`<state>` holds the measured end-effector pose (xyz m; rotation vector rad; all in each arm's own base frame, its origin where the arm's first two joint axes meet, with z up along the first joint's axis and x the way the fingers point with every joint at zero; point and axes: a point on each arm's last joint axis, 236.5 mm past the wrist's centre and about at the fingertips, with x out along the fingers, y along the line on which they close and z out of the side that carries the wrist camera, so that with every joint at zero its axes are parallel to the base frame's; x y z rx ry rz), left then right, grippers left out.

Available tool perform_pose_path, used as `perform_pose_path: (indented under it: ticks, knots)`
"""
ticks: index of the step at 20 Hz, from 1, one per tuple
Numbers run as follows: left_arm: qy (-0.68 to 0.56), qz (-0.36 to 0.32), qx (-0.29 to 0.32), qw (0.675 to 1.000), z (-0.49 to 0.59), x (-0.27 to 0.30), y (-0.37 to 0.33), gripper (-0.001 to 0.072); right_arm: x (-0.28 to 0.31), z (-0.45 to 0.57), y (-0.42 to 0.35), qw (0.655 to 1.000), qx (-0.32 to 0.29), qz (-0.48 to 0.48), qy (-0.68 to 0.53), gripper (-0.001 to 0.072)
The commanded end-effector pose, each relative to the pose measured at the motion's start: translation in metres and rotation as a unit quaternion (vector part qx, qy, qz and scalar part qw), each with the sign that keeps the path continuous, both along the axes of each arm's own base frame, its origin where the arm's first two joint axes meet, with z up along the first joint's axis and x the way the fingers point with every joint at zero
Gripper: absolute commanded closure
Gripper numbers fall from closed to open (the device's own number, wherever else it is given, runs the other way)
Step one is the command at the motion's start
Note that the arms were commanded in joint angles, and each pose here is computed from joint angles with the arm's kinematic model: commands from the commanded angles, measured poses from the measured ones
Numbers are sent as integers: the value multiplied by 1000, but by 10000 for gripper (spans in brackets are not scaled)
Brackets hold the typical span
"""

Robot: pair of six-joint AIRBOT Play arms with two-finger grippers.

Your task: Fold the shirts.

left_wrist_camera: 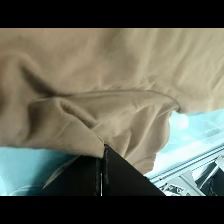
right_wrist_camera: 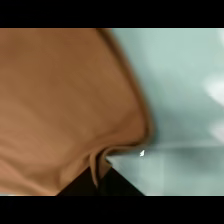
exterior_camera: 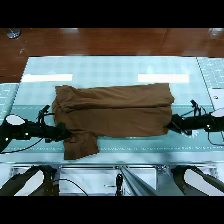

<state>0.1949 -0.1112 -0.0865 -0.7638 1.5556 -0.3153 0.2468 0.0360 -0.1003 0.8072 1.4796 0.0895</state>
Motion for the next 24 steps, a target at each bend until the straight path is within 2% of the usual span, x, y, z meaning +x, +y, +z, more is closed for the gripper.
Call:
perform_pose_path:
  ticks: [1,4,6,14,17,23,24]
  knots:
    - [-30,0,4,1000,16,21,5,674,25,24,8,998,14,38,-42,690]
    - [-106,39,29,993,51,79,33,675,71,61,-19,995,-32,26,-91,690]
    - [-144,75,47,986,68,119,50,675,103,86,-28,991,-40,23,-124,690]
    - [-150,73,4,986,72,244,38,675,190,84,-12,990,-3,24,-142,690]
    - [-138,77,-3,987,63,268,40,675,208,74,-15,990,4,11,-143,690]
    - [-129,79,-3,988,46,281,42,675,224,49,-11,990,31,-9,-140,690]
    - [-128,76,-3,989,45,280,41,673,227,47,-9,989,37,-8,-145,670]
